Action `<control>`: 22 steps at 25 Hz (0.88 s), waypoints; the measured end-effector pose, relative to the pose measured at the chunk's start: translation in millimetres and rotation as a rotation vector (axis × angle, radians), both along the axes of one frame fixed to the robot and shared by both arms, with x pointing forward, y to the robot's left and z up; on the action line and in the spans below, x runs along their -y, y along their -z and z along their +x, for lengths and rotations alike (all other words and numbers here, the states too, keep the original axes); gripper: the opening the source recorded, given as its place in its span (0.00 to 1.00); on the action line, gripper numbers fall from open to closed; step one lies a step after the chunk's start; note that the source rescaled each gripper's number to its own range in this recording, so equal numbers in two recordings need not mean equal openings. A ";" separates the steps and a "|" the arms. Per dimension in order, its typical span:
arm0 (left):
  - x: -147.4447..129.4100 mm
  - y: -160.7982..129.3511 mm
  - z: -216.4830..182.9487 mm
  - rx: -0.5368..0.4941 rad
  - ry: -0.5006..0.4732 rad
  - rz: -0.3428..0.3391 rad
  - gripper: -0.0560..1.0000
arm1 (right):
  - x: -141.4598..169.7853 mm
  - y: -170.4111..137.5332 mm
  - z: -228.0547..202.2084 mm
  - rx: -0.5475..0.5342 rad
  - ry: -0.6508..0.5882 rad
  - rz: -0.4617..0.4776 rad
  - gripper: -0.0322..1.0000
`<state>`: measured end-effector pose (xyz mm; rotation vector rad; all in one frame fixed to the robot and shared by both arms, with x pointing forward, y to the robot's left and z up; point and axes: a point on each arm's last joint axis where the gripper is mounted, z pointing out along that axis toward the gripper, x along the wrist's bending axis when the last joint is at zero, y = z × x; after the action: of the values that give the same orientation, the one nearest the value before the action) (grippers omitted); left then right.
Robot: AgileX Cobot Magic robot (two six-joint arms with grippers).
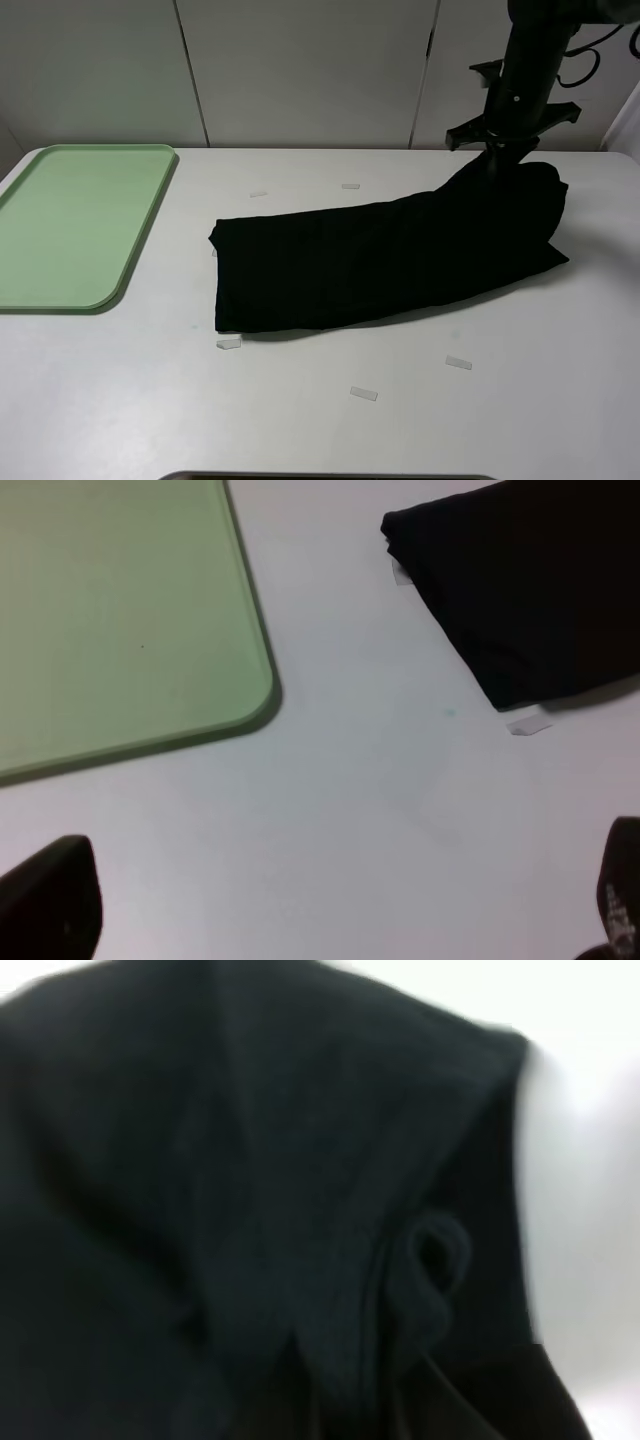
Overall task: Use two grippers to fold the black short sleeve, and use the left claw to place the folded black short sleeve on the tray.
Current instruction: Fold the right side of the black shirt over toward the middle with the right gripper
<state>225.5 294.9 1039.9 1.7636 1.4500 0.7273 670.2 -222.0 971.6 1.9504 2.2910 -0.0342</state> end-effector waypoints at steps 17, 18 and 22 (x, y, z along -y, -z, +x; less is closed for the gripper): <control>-0.1 0.0 0.0 0.000 -0.001 0.001 1.00 | -94.1 0.4 -27.2 -0.022 -0.124 0.123 0.09; -0.2 0.0 0.0 0.000 -0.001 0.002 1.00 | -94.2 0.4 -27.0 -0.020 -0.125 0.123 0.09; -0.8 0.0 0.1 0.001 -0.005 0.007 1.00 | -94.2 0.4 -27.0 -0.019 -0.125 0.124 0.09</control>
<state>225.6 295.7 1039.8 1.7656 1.4534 0.7368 643.2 -127.8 971.2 1.8650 2.4774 0.1040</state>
